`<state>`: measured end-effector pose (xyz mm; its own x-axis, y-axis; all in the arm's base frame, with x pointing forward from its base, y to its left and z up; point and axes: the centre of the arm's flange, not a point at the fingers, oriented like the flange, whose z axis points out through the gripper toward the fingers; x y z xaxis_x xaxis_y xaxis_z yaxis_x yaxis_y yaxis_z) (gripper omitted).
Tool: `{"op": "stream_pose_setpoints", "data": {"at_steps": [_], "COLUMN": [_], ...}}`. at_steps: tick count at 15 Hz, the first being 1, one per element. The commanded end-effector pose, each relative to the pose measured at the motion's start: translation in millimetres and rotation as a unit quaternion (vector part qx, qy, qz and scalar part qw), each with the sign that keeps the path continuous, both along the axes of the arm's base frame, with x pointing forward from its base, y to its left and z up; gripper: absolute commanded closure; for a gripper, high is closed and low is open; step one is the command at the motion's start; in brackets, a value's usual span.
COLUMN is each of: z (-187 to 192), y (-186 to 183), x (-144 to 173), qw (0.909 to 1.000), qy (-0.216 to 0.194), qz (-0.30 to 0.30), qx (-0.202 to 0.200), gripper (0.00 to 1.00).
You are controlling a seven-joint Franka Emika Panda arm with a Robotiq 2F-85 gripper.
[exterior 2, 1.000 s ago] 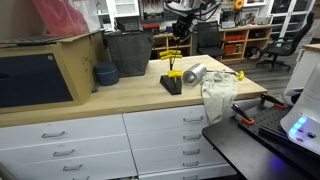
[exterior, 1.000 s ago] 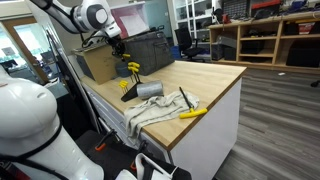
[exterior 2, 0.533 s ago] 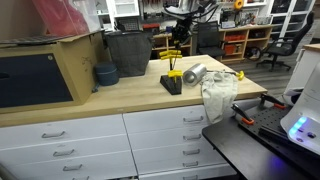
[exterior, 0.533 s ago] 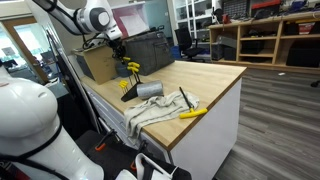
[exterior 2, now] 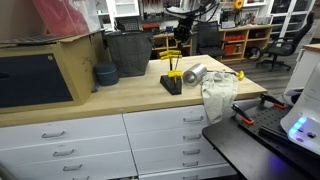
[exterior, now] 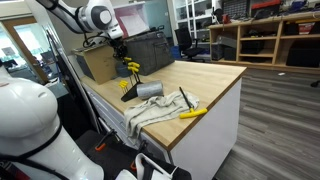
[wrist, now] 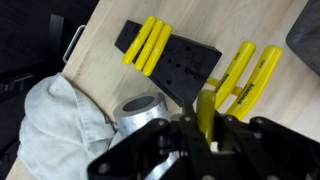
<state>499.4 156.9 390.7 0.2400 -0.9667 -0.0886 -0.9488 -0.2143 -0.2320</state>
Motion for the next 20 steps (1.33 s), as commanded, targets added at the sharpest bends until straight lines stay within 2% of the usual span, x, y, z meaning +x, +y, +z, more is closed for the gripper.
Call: {"op": "stream_pose_setpoints", "data": {"at_steps": [1,6,20], "z": [0,-10,-13], "y": [9,12,19], "x": [10,15,21], "qw": [0.9997,0.9995,0.9996], "qy": [0.009,0.006,0.02], "qz": [-0.018,-0.022,-0.017], "qx": [-0.009,-0.024,-0.014], "gripper": [0.97,0.97,0.97]}}
